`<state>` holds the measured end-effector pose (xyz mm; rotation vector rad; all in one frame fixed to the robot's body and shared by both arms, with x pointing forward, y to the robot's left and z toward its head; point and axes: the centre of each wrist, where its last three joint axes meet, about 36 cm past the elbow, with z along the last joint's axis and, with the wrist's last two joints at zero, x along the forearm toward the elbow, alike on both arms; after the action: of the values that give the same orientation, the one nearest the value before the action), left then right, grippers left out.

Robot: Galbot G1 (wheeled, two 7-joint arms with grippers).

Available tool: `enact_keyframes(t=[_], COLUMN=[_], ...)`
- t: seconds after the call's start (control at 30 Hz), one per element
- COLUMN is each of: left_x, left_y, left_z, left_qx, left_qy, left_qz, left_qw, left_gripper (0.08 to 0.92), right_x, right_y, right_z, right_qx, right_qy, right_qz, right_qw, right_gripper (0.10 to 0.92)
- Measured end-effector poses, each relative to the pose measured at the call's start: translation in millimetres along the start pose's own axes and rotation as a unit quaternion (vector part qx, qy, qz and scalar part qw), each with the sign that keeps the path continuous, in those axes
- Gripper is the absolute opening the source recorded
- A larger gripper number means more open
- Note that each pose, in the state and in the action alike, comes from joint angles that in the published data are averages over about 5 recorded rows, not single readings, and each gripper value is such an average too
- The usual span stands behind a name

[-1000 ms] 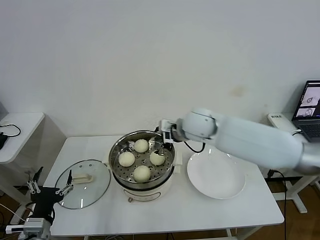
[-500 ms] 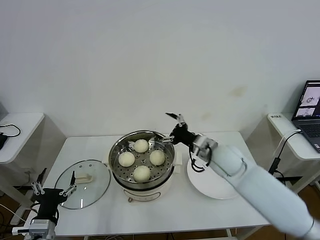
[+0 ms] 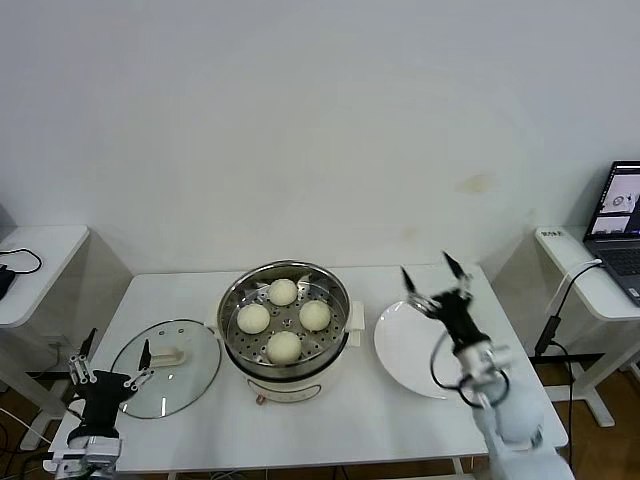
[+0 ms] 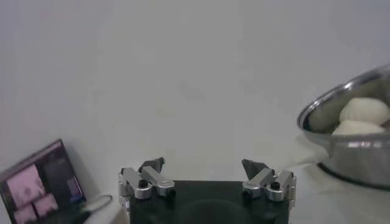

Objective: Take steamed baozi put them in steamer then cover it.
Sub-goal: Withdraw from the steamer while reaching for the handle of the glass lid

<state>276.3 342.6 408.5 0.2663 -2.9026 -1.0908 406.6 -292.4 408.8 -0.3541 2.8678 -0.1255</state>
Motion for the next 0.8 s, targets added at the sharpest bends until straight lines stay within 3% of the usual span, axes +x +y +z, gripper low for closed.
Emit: enact_keyframes(t=[0.13, 0.3, 0.57, 0.8], left_x=[-5, -6, -21, -46], left_y=[5, 11, 20, 23], left_z=[18, 43, 81, 108], left_qx=[-0.098, -0.219, -0.384, -0.475], left_qy=[-0.008, -0.011, -0.030, -0.040], left_qz=[0.006, 0.039, 0.099, 0.132], left_qw=[0.995, 0.975, 0.917, 0.869], left_gripper=[0.823, 0.823, 0.823, 0.823], right_x=[47, 95, 141, 159], right_y=[-9, -11, -6, 1], right_z=[15, 27, 36, 41], right_qx=[-0.008, -0.009, -0.011, -0.013], right_qy=[0.038, 0.082, 0.130, 0.152], right_qz=[0.054, 0.093, 0.123, 0.134], right_qw=[0.998, 0.992, 0.984, 0.979], right_gripper=[0.823, 0.823, 0.823, 0.823])
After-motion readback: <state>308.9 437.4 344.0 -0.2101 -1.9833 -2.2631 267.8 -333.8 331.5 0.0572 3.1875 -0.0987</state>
